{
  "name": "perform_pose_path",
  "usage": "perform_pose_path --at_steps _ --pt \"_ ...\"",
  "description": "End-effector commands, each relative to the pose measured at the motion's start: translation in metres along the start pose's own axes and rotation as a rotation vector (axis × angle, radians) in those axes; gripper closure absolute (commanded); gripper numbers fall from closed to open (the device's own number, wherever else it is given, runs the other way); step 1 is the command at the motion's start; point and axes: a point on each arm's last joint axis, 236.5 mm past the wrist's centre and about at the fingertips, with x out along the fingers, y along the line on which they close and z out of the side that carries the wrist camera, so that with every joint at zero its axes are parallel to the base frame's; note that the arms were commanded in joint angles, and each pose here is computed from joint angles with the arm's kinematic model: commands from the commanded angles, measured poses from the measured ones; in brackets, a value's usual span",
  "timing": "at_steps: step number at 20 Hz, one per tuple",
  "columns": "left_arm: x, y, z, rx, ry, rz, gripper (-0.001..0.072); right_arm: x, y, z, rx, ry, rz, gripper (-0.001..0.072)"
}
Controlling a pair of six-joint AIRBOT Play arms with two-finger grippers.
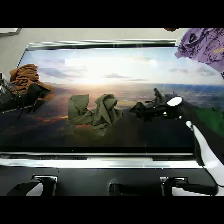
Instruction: Fold the clothes and pants, and hang the long-sleeved shirts on hangers.
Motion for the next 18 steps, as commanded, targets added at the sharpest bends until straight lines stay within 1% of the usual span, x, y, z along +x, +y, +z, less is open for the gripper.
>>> perform_pose_path --at_steps 1,9,10,13,14,16,18 --pt "-0.002 0.003 0.002 0.000 -0.002 0.006 0.0104 0.039 0.006 -0.002 0.043 -0.026 0.021 0.0219" --pt "-0.002 0.006 0.006 0.004 -0.015 0.015 0.0103 0.073 0.018 -0.013 0.073 -0.058 0.003 0.0232" --pt "-0.001 0.007 0.006 0.006 -0.015 0.018 0.0103 0.075 0.016 -0.014 0.083 -0.056 -0.001 0.0256" --pt "0.001 0.008 0.005 0.003 -0.011 0.022 0.0103 0.078 0.015 -0.016 0.067 -0.050 -0.006 0.0669" --pt "0.003 0.011 0.006 -0.001 -0.006 0.028 0.0103 0.077 0.015 -0.014 0.062 -0.054 -0.006 0.0681" --pt "0.018 0.022 0.005 -0.016 0.022 0.056 0.0103 0.075 0.014 -0.012 0.059 -0.058 -0.006 0.0682" --pt "0.043 0.038 0.006 0.011 0.049 0.087 0.0103 0.072 0.017 -0.015 0.048 -0.044 -0.004 0.0682"
